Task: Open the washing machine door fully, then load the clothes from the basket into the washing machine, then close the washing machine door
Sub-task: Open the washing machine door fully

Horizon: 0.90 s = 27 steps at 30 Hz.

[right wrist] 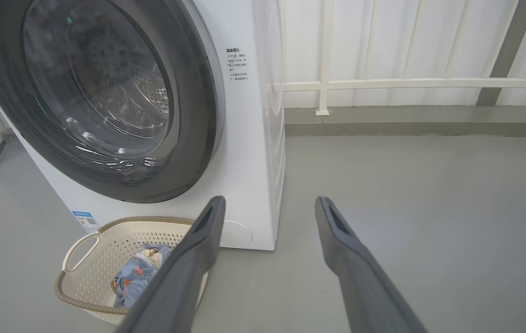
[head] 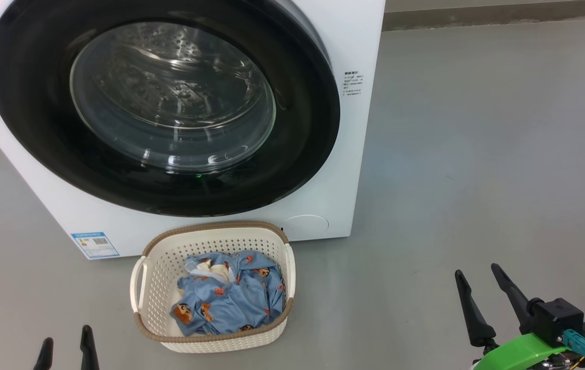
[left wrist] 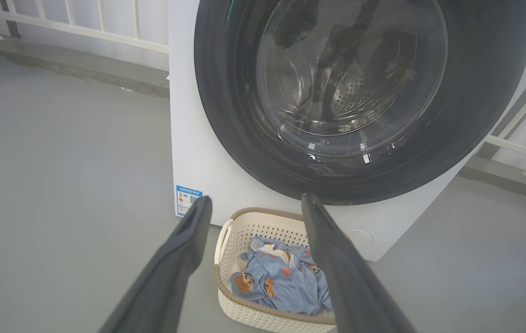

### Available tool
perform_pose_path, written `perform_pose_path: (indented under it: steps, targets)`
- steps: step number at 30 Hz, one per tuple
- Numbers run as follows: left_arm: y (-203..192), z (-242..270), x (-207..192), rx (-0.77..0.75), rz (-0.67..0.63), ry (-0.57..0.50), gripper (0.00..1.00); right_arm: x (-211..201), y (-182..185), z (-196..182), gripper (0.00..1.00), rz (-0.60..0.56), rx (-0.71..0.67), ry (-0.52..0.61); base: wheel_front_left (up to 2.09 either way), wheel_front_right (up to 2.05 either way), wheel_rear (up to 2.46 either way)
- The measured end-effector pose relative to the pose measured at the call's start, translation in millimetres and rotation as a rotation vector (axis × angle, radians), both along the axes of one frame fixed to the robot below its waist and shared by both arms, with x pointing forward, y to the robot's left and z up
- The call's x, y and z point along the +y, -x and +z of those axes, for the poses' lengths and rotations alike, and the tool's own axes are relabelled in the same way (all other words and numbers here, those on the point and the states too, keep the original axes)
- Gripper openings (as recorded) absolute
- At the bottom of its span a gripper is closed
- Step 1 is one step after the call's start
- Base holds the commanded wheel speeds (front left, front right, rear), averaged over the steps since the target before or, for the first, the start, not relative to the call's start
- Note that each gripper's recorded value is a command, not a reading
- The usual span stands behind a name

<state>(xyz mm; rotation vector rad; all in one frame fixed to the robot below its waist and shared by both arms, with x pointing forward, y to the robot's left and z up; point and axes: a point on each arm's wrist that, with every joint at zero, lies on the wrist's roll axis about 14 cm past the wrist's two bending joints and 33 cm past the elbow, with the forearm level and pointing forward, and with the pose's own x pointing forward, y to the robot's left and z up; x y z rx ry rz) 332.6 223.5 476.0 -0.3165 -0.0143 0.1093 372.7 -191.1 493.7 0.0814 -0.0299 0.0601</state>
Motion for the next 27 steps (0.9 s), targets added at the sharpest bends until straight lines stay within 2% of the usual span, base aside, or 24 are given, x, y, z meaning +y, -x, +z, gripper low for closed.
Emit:
perform_pose_path:
  steps: [9,10,11,12,27]
  targets:
    - [0.3,0.2,-1.1,-0.001,-0.003,0.001,1.0,3.8,-0.1,1.1,1.0,0.01,-0.004,-0.012,0.0,0.0,0.0]
    - [0.3,0.0,-1.5,0.0,-0.004,0.002,1.0,4.0,-0.2,1.1,0.59,0.011,-0.004,-0.012,0.0,0.0,0.0]
    - [0.3,-0.1,-2.2,0.0,-0.006,0.003,1.0,4.2,-0.4,1.3,0.11,0.012,-0.004,-0.013,0.0,0.0,0.0]
    - [0.2,-0.2,-2.9,0.0,-0.008,0.003,1.0,4.6,-0.5,1.5,0.0,0.013,-0.005,-0.013,0.0,0.0,0.0]
    - [-0.6,-1.5,-6.0,0.004,-0.018,0.009,1.0,5.7,-1.2,3.5,0.0,0.017,-0.011,-0.021,0.0,0.0,0.0]
